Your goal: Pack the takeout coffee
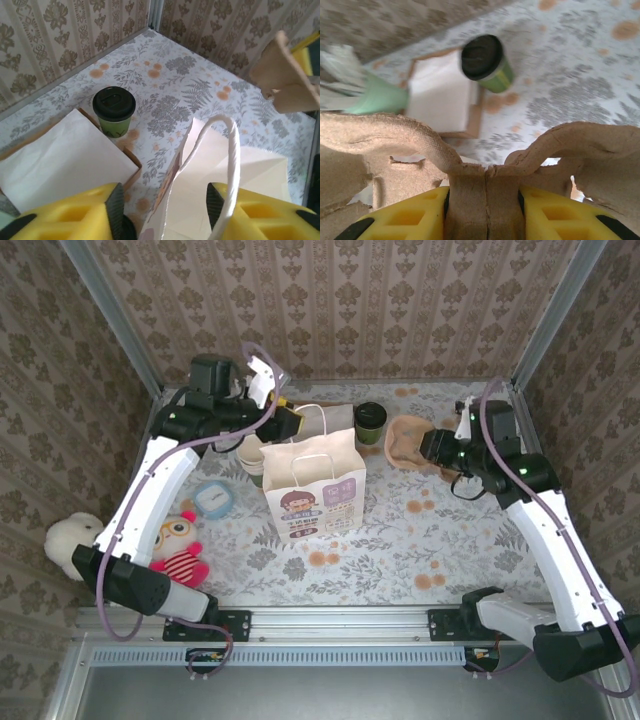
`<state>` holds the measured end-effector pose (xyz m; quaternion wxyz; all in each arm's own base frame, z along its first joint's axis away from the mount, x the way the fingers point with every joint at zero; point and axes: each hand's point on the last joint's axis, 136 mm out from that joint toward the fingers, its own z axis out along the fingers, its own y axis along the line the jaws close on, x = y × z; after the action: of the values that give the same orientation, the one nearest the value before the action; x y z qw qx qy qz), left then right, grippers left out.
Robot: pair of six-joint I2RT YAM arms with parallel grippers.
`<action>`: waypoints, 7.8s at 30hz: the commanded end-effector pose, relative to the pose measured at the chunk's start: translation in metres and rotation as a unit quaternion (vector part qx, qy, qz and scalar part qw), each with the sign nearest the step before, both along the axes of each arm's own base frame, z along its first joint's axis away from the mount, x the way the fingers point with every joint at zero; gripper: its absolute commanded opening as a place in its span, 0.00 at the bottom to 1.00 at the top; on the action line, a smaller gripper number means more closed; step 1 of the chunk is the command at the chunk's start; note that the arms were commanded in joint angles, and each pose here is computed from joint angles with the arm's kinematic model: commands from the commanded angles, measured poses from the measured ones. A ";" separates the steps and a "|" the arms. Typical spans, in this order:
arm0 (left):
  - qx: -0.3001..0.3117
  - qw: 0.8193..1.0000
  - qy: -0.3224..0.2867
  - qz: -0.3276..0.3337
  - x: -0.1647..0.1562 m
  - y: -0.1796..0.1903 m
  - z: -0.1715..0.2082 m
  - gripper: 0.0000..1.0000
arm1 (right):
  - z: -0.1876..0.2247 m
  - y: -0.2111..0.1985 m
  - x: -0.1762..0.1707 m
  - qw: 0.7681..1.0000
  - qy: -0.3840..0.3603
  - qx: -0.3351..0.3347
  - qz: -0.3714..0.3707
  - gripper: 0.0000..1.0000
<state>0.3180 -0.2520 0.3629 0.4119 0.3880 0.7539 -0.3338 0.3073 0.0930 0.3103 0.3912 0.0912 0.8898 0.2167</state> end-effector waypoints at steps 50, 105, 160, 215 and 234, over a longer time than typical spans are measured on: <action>-0.066 0.985 0.145 0.062 -0.014 -0.021 0.013 0.00 | -0.003 0.189 -0.024 0.937 0.142 0.137 0.288 0.38; -0.059 0.957 -0.145 -0.243 -0.149 -0.014 0.025 0.49 | -0.028 0.179 -0.023 0.956 0.152 0.071 0.240 0.39; -0.043 0.999 -0.016 -0.014 -0.020 -0.053 0.015 0.77 | -0.068 0.154 -0.022 0.962 0.130 -0.087 0.224 0.38; -0.080 0.994 -0.066 0.025 -0.043 -0.021 0.032 0.63 | -0.130 0.181 -0.044 0.904 0.299 -0.136 0.275 0.38; -0.127 0.950 -0.129 -0.254 -0.181 -0.046 0.030 0.73 | -0.132 0.181 -0.040 0.906 0.300 -0.139 0.263 0.38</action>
<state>0.1531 -0.2961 0.3893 0.4470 0.5206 0.5599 -0.4645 0.2733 0.2746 0.1800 0.0640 -0.1502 0.9744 0.1544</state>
